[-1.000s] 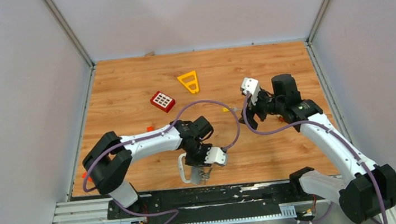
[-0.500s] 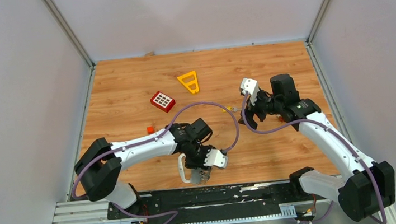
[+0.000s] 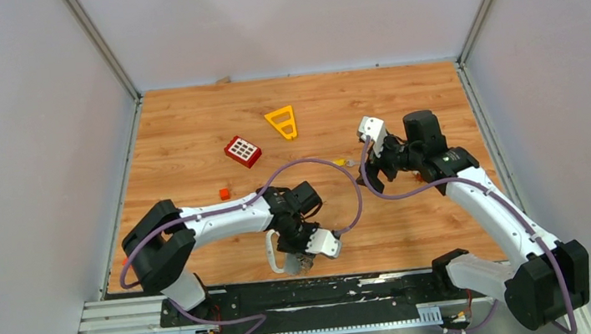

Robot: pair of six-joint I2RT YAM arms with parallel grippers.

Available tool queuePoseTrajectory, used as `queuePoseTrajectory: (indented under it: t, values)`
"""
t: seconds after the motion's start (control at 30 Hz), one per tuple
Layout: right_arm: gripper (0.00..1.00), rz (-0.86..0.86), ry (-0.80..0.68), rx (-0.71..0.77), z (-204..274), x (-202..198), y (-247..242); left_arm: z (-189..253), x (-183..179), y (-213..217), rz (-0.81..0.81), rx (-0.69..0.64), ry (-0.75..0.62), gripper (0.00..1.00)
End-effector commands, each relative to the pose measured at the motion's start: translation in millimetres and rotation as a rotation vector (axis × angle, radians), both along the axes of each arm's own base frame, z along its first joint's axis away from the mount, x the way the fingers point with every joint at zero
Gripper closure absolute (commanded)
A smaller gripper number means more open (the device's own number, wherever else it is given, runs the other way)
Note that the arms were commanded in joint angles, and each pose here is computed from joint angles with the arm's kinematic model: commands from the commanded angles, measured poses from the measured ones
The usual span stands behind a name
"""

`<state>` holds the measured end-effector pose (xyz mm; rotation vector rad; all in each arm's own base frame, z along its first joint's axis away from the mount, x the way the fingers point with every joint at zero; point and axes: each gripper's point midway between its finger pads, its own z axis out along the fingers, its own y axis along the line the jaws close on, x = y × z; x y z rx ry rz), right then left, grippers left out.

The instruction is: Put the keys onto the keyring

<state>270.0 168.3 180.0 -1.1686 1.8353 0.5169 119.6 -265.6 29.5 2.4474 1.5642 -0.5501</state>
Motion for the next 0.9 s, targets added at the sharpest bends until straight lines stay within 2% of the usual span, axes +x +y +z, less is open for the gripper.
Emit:
queuePoseTrajectory:
  t: [0.0, 0.4, 0.5, 0.57, 0.87]
  values:
    - [0.15, 0.019, -0.026, 0.012, 7.2, 3.6, 2.1, 3.3, 4.1, -5.8, -0.046, -0.006, -0.022, 0.63]
    - [0.15, 0.026, -0.003, 0.006, 2.2, 3.5, 3.2, -1.3, 4.7, -2.4, -0.042, 0.019, -0.022, 0.72]
    - [0.15, 0.027, 0.003, 0.006, 1.6, 3.7, 3.4, 0.8, 5.5, -3.1, -0.032, 0.020, -0.021, 0.86]
    - [0.15, 0.029, 0.004, 0.006, 1.4, 3.4, 4.0, 3.1, 5.6, -3.1, -0.027, 0.022, -0.022, 0.91]
    - [0.15, 0.030, 0.004, 0.009, 2.6, 3.4, 4.2, 21.8, 7.7, -7.3, -0.012, 0.004, -0.027, 0.94]
